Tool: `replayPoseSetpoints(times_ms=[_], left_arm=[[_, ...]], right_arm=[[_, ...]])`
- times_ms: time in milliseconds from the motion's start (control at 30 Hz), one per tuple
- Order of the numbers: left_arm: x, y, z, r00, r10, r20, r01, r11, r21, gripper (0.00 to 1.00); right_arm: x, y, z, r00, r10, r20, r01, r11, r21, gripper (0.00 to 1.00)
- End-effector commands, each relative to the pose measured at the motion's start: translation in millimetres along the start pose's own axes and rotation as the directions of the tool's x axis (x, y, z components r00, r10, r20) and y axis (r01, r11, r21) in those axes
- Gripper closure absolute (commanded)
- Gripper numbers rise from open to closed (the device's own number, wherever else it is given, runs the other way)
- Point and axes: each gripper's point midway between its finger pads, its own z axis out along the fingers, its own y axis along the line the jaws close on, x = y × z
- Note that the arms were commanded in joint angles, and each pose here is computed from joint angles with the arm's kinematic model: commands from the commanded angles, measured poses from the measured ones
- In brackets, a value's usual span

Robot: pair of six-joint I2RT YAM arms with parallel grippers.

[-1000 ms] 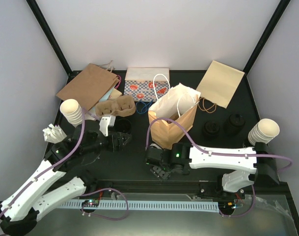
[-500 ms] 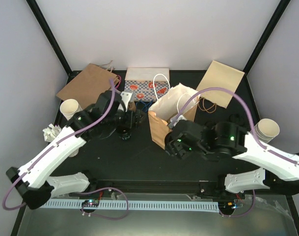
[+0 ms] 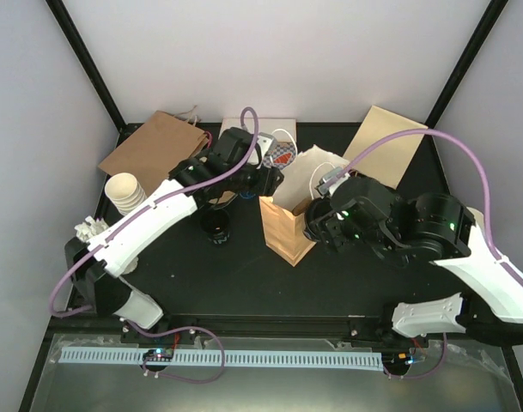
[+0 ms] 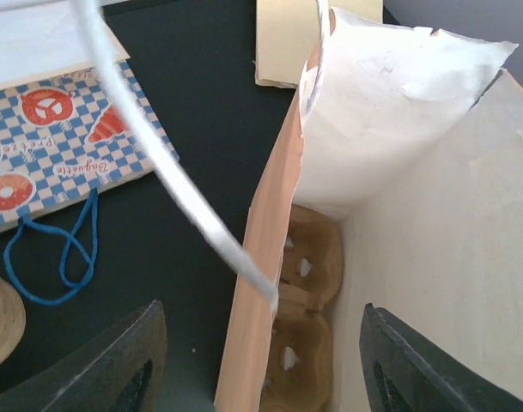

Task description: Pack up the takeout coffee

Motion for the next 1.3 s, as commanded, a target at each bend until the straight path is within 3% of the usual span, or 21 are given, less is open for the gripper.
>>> replayPoseSetpoints(times_ms=[0,100,133,233,267,433,567,767,900,1100,1267], left_arm=[[-17,-8,9,0.999,0.038,0.014,-0.038,0.999,0.015,0.40],[-15,-7,16,0.999,0.038,-0.001,-0.038,0.999,0.004,0.53],[-14,-7,17,0.999,0.036,-0.008,-0.036,0.999,0.005,0.60],[-12,-9,16,0.999,0.045,-0.022,-0.045,0.999,0.016,0.96],[-12,-9,14,0.998,0.048,-0.028,-0.048,0.999,0.016,0.98],[-13,-13,-6,0.996,0.082,-0.043,-0.081,0.996,0.029,0.98],[-7,-25,-23,0.992,0.123,-0.040,-0.118,0.987,0.104,0.99],[9,-30,-38,0.989,0.142,-0.044,-0.133,0.978,0.158,0.98],[16,-30,-43,0.989,0.148,-0.031,-0.140,0.975,0.170,0.98],[35,-31,-43,0.984,0.166,-0.061,-0.150,0.967,0.208,0.98],[46,-33,-51,0.980,0.194,-0.053,-0.177,0.956,0.236,0.98]], right_arm=[[-28,-1,-8,0.997,-0.028,0.067,0.027,0.999,0.022,0.35],[-50,-2,-19,0.992,-0.013,0.129,0.009,0.999,0.034,0.35],[-57,-4,-23,0.988,-0.009,0.153,0.002,0.999,0.045,0.35],[-79,-8,-38,0.970,0.006,0.242,-0.019,0.998,0.054,0.35],[-86,-9,-44,0.962,0.012,0.273,-0.027,0.998,0.052,0.35],[-116,-24,-70,0.903,0.040,0.427,-0.088,0.992,0.092,0.35],[-127,-30,-68,0.876,0.025,0.481,-0.106,0.984,0.142,0.36],[-106,-34,-33,0.917,-0.032,0.399,-0.073,0.966,0.247,0.38],[-72,-11,1,0.939,-0.110,0.325,0.066,0.987,0.144,0.36],[-37,6,17,0.936,-0.121,0.331,0.126,0.992,0.008,0.37],[-10,32,30,0.950,-0.187,0.252,0.225,0.965,-0.133,0.37]])
